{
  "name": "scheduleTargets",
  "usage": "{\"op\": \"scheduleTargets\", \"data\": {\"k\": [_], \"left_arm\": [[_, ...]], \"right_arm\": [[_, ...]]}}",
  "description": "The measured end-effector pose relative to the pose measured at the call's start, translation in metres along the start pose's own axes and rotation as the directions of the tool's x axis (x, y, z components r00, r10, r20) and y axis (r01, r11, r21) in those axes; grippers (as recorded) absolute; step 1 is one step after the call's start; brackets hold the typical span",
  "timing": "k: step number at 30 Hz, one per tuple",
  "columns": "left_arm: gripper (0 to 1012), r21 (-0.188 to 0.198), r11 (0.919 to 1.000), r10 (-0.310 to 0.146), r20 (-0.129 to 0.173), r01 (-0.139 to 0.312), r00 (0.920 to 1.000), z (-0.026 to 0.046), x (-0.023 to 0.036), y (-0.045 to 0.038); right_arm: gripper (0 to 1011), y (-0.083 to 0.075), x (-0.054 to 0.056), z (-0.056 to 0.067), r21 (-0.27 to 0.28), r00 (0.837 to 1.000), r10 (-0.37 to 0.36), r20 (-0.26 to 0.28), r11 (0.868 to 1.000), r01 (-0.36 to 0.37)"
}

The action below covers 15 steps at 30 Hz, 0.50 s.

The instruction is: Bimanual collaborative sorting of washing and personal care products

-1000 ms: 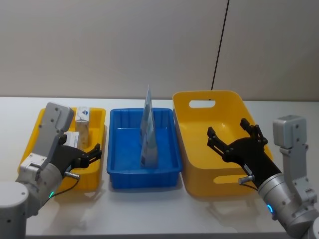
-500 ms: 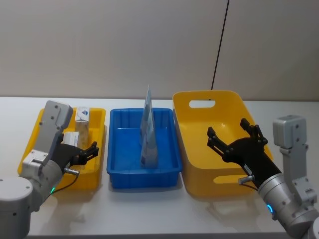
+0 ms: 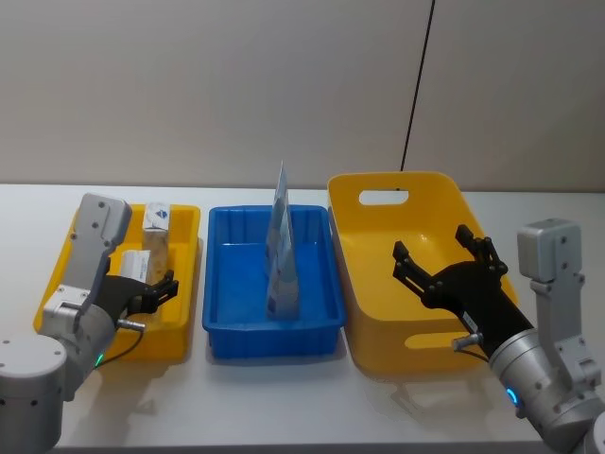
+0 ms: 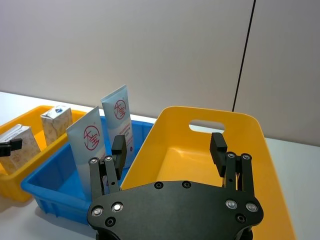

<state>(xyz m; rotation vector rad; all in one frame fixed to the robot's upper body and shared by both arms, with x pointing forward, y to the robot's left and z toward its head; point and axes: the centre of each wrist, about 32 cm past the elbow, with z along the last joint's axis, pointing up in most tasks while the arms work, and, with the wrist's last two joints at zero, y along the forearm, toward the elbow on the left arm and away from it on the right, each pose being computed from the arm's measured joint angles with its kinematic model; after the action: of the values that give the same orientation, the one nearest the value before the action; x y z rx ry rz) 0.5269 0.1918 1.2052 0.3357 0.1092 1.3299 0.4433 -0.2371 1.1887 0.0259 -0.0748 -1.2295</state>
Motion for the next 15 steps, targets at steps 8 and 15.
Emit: {"op": "scheduleTargets", "data": {"k": [8, 15], "left_arm": [[1000, 0.005, 1.0, 0.004, -0.022, -0.004, 0.9998, -0.003, 0.0012, -0.0048], [1000, 0.009, 0.9999, 0.013, -0.047, -0.013, 0.9988, -0.0059, 0.0013, -0.0078]], "right_arm": [[1003, 0.0, 0.0, 0.0, 0.0, 1.0, 0.0, 0.0, 1.0, 0.0], [1003, 0.0, 0.0, 0.0, 0.0, 1.0, 0.0, 0.0, 1.0, 0.0]]}}
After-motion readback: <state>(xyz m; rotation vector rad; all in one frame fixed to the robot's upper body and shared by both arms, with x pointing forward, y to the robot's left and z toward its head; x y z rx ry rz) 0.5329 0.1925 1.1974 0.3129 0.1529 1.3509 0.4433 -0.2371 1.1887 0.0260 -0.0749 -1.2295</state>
